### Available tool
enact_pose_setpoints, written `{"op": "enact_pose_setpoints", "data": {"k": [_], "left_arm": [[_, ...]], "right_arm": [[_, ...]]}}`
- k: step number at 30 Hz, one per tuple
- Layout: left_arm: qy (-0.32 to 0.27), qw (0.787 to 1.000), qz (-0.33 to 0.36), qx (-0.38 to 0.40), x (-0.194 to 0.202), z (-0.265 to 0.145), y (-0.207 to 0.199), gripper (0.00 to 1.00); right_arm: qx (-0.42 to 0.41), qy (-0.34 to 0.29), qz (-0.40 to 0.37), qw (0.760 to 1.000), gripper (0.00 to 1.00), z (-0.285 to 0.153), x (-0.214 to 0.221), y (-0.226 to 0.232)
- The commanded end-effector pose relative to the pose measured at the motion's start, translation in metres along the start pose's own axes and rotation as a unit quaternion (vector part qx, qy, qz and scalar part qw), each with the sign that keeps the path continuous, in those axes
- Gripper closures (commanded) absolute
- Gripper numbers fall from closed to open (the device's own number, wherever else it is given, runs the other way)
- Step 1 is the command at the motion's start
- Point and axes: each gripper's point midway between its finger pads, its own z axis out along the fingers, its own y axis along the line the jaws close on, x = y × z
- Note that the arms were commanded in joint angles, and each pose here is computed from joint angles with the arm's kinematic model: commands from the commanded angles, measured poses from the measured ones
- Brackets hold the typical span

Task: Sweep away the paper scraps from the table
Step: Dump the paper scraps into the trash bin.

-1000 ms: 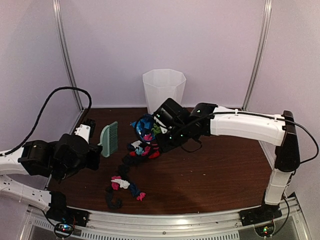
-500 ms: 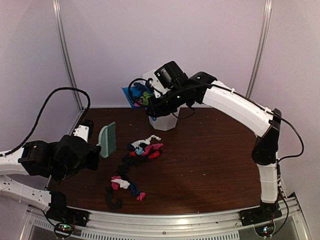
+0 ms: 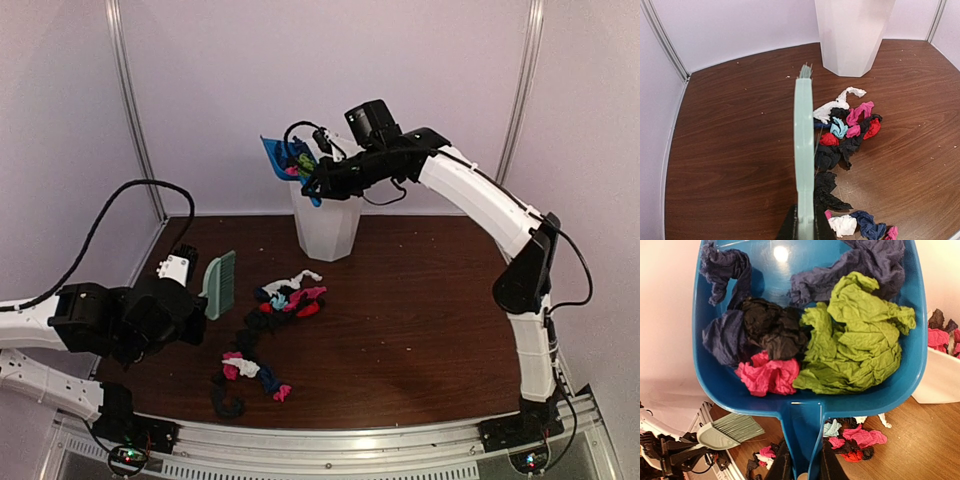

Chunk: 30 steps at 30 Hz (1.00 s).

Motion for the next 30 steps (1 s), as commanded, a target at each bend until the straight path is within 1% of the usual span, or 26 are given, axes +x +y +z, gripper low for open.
{"op": "enact_pose_setpoints", "data": {"k": [1, 9, 16, 20, 25, 30], "left_arm": [[-0.013, 1.0, -0.018, 0.006, -0.004, 0.003, -0.008, 1.0], [-0.008, 1.0, -0.012, 0.004, -0.002, 0.006, -0.011, 1.0], [-0.011, 1.0, -0.014, 0.006, -0.003, 0.005, -0.01, 1.0], [-0.012, 1.0, -0.014, 0.008, -0.003, 0.004, -0.009, 1.0], [-0.013, 1.0, -0.014, 0.01, -0.003, 0.003, -0.007, 1.0], [-0.015, 1.0, -0.016, 0.011, -0.004, 0.001, -0.006, 1.0]], "right_arm": [[-0.086, -0.036, 0.002, 0.996, 1.0, -0.011, -0.031, 0.016], [-0.162, -0.068, 0.04, 0.984, 1.0, -0.014, -0.063, 0.003], [-0.231, -0.097, 0.078, 0.965, 1.0, -0.021, -0.087, 0.009], [-0.261, -0.107, 0.113, 0.953, 1.0, -0.023, -0.095, 0.007], [-0.297, -0.113, 0.139, 0.938, 1.0, -0.03, -0.103, 0.011], [-0.342, -0.134, 0.167, 0.915, 1.0, -0.046, -0.114, 0.02]]}}
